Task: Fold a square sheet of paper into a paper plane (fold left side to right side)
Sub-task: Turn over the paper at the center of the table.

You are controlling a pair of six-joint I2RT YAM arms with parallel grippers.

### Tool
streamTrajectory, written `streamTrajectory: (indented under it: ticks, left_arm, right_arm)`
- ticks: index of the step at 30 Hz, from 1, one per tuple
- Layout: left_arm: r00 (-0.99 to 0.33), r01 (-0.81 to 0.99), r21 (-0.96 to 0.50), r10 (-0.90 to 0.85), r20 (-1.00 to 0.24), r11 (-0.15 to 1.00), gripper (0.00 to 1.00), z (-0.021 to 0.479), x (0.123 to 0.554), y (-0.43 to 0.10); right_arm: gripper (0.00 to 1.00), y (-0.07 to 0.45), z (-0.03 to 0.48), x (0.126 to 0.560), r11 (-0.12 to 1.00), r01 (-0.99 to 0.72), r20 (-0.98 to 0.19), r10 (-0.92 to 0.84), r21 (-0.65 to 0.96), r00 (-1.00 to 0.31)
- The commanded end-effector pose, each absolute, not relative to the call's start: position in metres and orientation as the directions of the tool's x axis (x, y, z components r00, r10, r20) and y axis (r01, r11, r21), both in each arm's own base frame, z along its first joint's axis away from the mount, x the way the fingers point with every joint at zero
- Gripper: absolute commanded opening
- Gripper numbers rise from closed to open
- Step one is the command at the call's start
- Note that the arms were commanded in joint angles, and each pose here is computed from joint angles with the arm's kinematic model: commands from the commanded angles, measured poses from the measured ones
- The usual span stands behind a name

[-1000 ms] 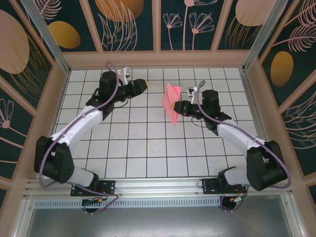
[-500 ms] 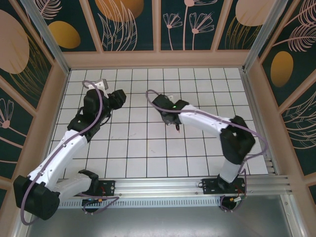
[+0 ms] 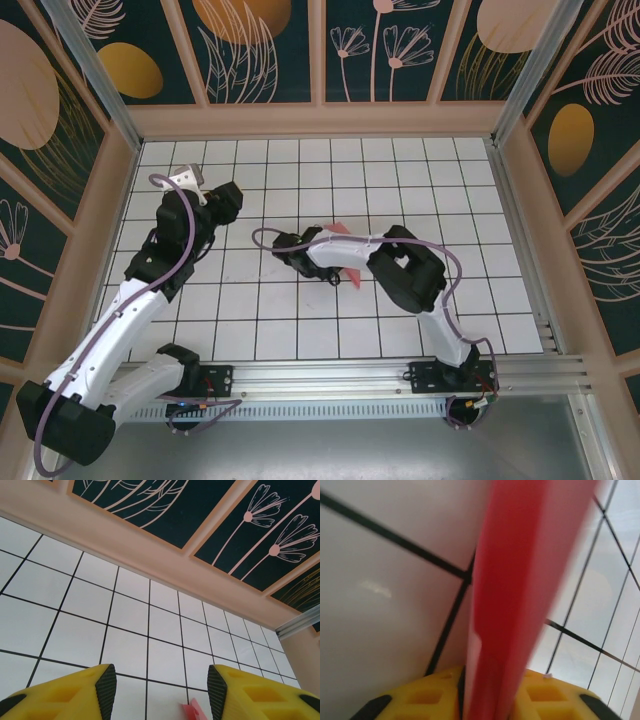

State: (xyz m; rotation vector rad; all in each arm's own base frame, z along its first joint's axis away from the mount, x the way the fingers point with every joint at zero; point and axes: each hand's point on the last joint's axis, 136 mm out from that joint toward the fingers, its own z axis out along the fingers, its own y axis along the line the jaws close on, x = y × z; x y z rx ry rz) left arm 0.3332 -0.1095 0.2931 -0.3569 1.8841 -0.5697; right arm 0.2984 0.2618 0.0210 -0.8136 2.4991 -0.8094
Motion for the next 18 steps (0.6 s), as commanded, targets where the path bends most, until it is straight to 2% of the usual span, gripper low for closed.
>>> streamTrajectory:
  ticks: [1,7,13,18]
  left_arm:
    - [-0.382,0.02,-0.527,-0.48,-0.789,0.85,0.54,0.286,0.334,-0.111]
    - [-0.443,0.022,-0.545,-0.48,-0.757,0.838,0.55,0.266,0.335,-0.12]
    - [-0.585,0.088,-0.62,-0.463,-0.665,0.78,0.56,0.225,0.334,-0.155]
    - [-0.73,0.148,-0.721,-0.417,-0.541,0.677,0.55,0.196,0.332,-0.199]
  right_arm:
    - [0.34,0.268,0.025,0.292,0.652,-0.431,-0.158,-0.645,-0.623,-0.748]
    - [0.55,0.285,0.039,0.272,0.756,-0.457,-0.225,-0.603,-0.468,-0.766]
    - [0.73,0.296,0.086,0.254,0.856,-0.452,-0.363,-0.517,-0.252,-0.776]
    - [0.8,0.284,0.126,0.259,0.908,-0.409,-0.479,-0.402,-0.094,-0.78]
